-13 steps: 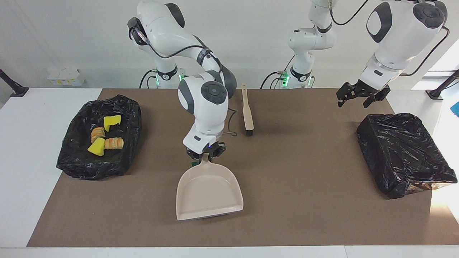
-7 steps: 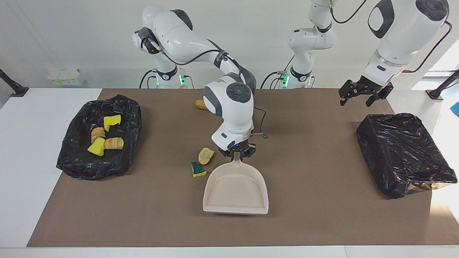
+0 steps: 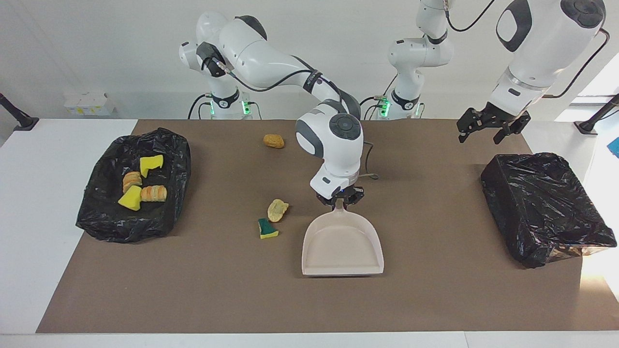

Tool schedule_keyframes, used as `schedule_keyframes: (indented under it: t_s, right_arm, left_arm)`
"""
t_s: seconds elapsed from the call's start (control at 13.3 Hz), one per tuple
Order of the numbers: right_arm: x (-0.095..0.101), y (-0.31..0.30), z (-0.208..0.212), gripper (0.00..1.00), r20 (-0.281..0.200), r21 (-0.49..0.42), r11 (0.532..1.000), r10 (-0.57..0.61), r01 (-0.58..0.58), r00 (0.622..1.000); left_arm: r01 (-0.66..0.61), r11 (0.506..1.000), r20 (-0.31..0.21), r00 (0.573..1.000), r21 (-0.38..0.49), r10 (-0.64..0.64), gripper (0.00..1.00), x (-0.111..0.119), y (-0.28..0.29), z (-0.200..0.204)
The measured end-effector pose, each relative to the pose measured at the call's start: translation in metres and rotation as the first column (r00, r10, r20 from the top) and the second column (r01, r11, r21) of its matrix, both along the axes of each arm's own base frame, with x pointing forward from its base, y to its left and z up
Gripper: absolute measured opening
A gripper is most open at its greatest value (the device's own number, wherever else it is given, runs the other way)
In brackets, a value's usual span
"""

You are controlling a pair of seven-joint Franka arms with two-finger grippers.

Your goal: Sweep and dump trash in bin

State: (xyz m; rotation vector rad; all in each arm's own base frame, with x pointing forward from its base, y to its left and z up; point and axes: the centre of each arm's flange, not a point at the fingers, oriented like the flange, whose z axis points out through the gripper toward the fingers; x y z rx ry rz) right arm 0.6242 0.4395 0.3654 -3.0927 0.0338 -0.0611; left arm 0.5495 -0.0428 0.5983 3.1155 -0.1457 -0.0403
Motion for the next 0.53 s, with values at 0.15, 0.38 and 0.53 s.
schedule_keyframes:
  t_s: [0.15, 0.38, 0.53]
  right_arm:
    - [0.001, 0.002, -0.001, 0.33, 0.009, 0.015, 1.0, -0.006, 0.005, 1.0]
    - [-0.004, 0.01, -0.011, 0.33, -0.002, 0.012, 1.0, 0.003, -0.003, 1.0]
    - [-0.009, 0.016, -0.02, 0.33, -0.013, 0.007, 1.0, 0.015, -0.015, 1.0]
  left_arm:
    - [0.0, 1.0, 0.001, 1.0, 0.0, 0.0, 1.0, 0.0, 0.0, 0.0]
    - [0.0, 1.0, -0.001, 1.0, 0.0, 0.0, 1.0, 0.0, 0.0, 0.0]
    - [0.0, 1.0, 0.001, 1.0, 0.0, 0.0, 1.0, 0.0, 0.0, 0.0]
